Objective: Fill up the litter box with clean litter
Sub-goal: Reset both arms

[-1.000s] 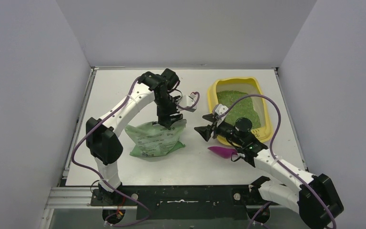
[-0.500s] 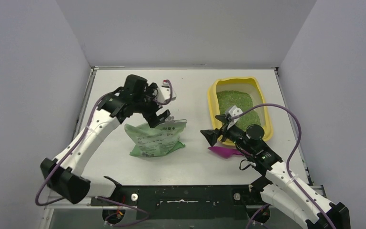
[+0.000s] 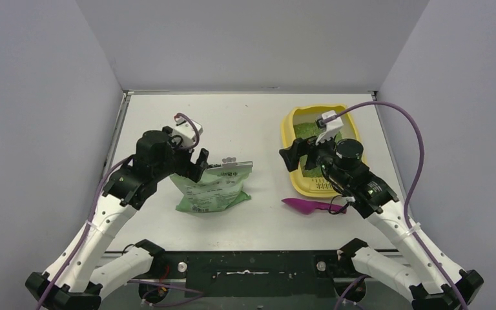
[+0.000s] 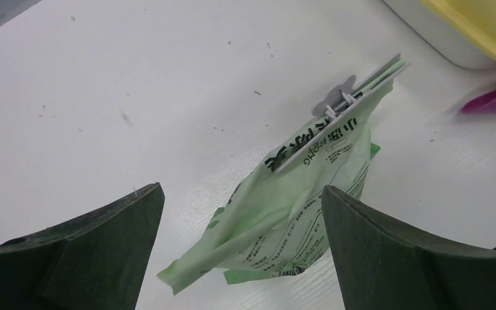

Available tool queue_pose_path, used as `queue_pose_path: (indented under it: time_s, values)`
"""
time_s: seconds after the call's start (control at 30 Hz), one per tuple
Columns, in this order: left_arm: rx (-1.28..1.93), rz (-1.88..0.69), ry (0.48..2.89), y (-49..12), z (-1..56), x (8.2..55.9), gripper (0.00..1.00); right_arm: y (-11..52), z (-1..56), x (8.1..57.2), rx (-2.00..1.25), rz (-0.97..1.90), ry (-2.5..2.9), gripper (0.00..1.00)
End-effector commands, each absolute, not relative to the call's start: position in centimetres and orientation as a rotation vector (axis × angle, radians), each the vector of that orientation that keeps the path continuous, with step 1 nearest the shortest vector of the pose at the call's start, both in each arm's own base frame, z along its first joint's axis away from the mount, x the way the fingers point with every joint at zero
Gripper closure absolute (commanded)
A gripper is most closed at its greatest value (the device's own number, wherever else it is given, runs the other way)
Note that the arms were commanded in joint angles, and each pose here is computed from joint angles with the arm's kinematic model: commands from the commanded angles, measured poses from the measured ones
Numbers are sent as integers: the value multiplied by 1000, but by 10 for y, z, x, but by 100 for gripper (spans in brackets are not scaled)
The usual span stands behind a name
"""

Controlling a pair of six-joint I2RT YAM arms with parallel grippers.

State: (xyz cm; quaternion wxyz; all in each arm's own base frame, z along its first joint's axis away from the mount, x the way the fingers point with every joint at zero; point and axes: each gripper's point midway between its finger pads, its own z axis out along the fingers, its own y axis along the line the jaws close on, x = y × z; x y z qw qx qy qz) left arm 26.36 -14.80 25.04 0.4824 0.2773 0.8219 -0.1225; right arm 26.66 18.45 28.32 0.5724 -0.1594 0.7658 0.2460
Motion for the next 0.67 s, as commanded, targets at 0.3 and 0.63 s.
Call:
queue_pose_path:
  time_s: [0.3,0.63]
  values:
    - [8,120,2018,-43,275,253,8,95,282,292,103,65,2052,0]
    - [-68,159,1975,-33,286,246,8,99,291,281,127,167,2013,0]
